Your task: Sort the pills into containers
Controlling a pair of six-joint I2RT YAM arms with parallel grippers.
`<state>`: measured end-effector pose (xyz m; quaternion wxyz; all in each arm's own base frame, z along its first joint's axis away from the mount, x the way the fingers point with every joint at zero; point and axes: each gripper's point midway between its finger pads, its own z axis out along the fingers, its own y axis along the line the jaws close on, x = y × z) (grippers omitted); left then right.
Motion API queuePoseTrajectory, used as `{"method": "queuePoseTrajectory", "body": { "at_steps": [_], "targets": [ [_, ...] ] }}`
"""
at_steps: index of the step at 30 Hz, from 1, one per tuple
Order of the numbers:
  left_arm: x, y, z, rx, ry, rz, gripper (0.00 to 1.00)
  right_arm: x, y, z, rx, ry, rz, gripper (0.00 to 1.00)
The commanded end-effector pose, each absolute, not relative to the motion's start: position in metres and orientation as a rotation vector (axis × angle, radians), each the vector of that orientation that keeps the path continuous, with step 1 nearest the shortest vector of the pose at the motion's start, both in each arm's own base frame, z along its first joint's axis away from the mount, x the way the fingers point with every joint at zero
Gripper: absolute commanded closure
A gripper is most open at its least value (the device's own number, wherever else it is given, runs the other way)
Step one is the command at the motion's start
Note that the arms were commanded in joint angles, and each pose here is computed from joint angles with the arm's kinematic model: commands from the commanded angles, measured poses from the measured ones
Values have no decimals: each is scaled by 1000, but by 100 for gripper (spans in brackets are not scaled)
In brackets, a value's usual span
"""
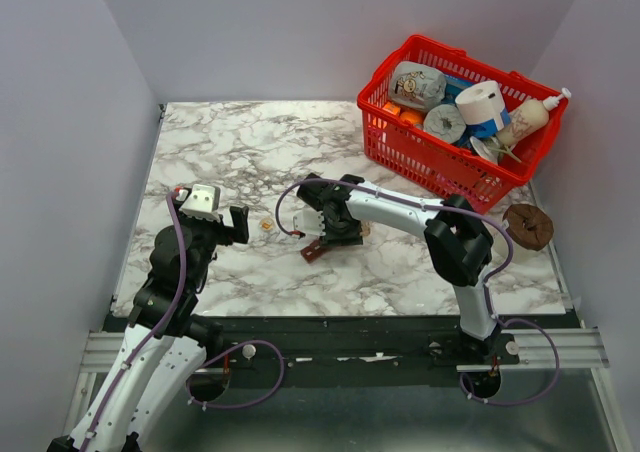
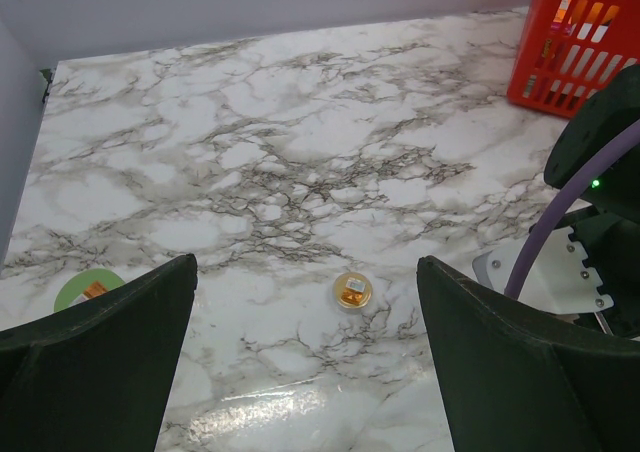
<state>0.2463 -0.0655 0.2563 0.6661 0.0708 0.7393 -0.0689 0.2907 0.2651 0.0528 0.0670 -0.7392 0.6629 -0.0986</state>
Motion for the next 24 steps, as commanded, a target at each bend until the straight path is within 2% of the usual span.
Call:
{"method": "queuePoseTrajectory", "body": {
  "at_steps": [1, 24],
  "targets": [
    [247, -63, 257, 163, 1654, -141, 1, 293, 267, 51, -2250, 1967, -344, 90],
    [248, -64, 255, 166, 1663, -143, 1, 288, 280, 62, -2115, 1972, -191, 91]
  ]
}}
